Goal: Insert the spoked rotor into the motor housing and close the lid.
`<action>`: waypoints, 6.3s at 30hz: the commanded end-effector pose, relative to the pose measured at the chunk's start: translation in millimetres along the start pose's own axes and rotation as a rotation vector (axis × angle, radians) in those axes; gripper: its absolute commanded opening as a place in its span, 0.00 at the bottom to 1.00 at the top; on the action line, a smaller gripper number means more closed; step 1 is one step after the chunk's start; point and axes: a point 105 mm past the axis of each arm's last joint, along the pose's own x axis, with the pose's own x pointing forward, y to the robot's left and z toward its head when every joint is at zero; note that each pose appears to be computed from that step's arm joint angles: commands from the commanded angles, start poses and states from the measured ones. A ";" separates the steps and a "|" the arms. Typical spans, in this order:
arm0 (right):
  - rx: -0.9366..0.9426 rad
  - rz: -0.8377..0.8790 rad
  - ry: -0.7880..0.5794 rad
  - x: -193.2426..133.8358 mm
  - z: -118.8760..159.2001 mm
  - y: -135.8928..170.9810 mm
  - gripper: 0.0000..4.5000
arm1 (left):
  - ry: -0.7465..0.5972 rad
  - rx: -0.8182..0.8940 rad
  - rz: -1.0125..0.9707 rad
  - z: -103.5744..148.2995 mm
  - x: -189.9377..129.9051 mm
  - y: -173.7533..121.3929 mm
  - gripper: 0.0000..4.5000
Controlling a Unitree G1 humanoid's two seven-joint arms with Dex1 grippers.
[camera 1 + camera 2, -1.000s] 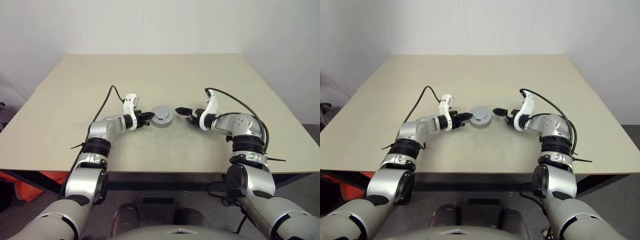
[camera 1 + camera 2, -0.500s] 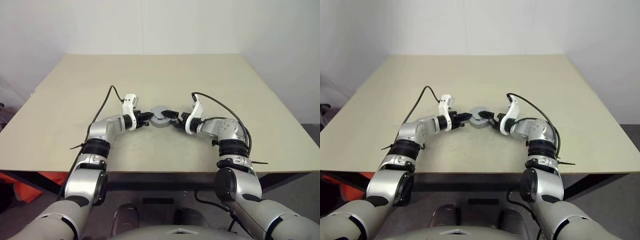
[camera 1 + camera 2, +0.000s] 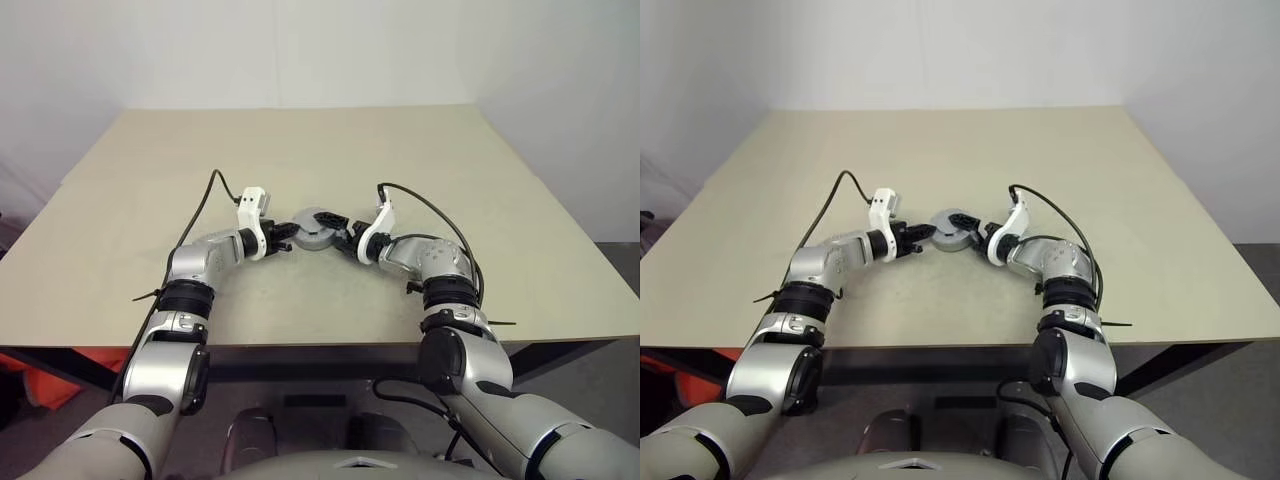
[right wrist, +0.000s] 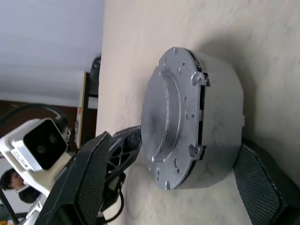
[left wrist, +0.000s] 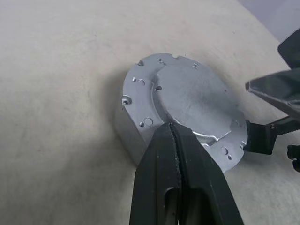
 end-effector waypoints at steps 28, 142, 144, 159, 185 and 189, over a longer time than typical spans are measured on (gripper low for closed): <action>-0.103 0.048 -0.018 25.4 -2.7 37.0 0.34 | 0.008 0.028 -0.017 -1.0 5.2 -6.6 0.00; -0.104 0.215 -0.247 11.9 35.0 73.8 0.86 | -0.657 -0.753 -0.113 56.1 -69.7 32.9 0.50; -0.104 0.201 -0.256 10.8 37.7 69.9 0.86 | -0.786 -0.799 0.045 59.9 -92.2 66.0 0.50; -0.089 0.218 -0.238 15.8 35.6 74.5 0.86 | -0.872 -0.864 0.421 40.3 -137.1 118.8 0.50; -0.682 0.183 -0.348 10.1 44.0 81.3 0.86 | -0.770 -0.107 0.586 78.5 -180.6 97.8 0.90; -0.969 0.129 -0.376 -6.8 57.3 69.4 0.86 | -0.636 0.132 0.407 79.9 -135.9 52.2 0.90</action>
